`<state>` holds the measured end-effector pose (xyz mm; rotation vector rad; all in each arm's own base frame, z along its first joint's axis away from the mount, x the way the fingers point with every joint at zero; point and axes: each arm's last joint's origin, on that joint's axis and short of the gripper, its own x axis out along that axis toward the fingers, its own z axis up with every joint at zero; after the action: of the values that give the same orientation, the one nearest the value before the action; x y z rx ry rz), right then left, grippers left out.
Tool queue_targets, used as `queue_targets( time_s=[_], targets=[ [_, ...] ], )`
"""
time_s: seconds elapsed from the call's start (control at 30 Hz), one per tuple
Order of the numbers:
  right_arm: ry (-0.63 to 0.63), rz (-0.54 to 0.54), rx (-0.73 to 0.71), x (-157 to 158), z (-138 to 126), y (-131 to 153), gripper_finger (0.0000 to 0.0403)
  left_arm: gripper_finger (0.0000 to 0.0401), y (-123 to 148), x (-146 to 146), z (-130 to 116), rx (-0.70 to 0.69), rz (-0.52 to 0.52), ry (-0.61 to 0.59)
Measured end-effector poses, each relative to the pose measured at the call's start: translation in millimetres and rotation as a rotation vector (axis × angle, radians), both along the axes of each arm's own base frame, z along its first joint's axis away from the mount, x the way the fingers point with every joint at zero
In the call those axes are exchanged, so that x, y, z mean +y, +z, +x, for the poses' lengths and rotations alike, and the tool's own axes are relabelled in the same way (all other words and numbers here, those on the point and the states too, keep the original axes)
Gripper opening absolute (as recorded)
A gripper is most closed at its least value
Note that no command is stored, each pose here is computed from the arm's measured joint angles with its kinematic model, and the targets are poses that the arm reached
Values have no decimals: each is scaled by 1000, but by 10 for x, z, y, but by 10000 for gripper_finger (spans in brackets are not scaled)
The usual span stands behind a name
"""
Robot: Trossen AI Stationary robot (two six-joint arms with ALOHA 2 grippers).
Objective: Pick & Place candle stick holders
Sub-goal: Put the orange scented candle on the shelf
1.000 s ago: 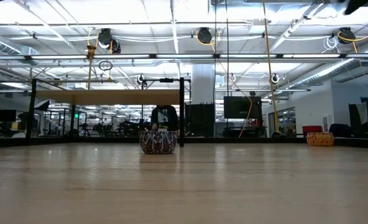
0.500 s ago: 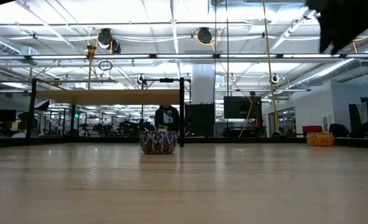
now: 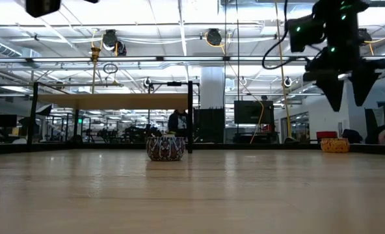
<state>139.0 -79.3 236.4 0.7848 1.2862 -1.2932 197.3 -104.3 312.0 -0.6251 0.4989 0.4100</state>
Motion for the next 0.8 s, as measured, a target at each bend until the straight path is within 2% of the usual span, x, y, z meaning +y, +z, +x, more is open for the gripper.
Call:
queue_targets(
  time_s=[0.1, 0.27, 0.47, 0.8],
  targets=[
    [-31, -12, 37, -206, -15, -65, 342, 3, 28, 84, 70, -26, 13, 25],
    [-79, 7, -64, -497, -13, -142, 362, 14, 57, 199, 153, -44, 32, 38],
    [-135, 0, -65, -712, -108, -197, 365, 3, 52, 329, 211, -14, 37, 18],
    [-171, 29, -39, -932, -168, -341, 366, 20, 47, 393, 239, 12, 40, -29]
  ],
)
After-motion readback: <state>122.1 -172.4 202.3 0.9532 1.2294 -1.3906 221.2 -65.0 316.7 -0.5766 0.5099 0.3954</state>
